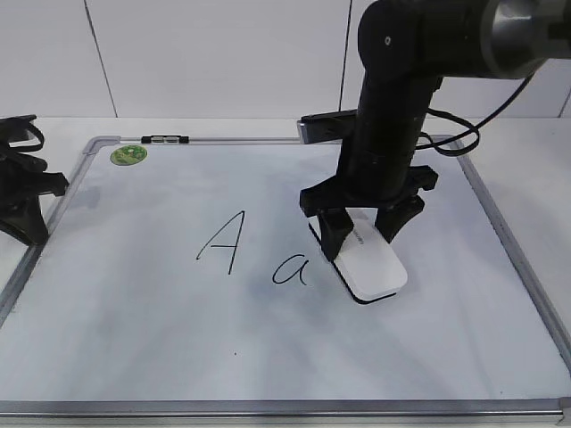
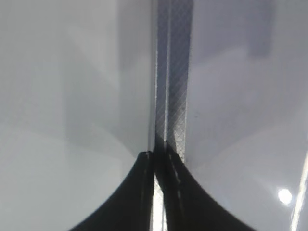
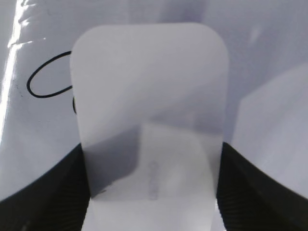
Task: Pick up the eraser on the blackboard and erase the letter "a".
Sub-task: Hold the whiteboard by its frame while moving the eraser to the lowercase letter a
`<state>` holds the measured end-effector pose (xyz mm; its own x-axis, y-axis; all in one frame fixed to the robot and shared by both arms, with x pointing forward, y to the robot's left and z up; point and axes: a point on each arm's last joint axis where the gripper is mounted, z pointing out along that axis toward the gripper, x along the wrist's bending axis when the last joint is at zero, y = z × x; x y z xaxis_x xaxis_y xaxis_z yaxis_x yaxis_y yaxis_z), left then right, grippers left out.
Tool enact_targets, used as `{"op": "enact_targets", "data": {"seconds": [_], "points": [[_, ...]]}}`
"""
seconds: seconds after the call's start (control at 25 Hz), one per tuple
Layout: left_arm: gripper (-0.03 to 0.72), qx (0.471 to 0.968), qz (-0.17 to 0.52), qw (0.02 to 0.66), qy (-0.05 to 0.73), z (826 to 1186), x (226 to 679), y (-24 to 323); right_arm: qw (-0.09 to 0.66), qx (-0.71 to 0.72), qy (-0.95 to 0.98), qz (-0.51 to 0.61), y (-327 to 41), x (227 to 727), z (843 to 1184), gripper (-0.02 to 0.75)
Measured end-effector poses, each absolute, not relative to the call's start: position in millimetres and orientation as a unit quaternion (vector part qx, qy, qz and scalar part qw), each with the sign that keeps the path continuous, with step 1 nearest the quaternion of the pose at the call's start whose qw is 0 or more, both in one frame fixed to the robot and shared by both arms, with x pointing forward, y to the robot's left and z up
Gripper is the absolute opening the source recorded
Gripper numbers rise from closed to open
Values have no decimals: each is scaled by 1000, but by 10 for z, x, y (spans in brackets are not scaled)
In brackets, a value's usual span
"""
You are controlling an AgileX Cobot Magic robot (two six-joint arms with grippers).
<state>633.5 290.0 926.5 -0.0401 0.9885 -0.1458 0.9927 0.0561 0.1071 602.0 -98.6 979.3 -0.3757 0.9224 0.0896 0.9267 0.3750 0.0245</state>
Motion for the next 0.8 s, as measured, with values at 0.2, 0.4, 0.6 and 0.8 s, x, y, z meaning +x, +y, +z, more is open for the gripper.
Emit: {"op": "enact_targets", "data": {"seconds": [0.2, 0.4, 0.6, 0.8], "points": [[13, 685, -13, 92, 722, 9266, 6335, 2896, 39, -553, -831, -34, -925, 5996, 9751, 556], [13, 685, -14, 93, 723, 9266, 6335, 2893, 42, -551, -832, -36, -905, 6000, 9746, 556], [13, 683, -16, 94, 724, 9267, 6336, 2890, 49, -551, -833, -30, -886, 6008, 9669, 556], [13, 683, -17, 96, 724, 9267, 6336, 2887, 49, -544, -837, -29, -831, 5981, 9666, 556]]}}
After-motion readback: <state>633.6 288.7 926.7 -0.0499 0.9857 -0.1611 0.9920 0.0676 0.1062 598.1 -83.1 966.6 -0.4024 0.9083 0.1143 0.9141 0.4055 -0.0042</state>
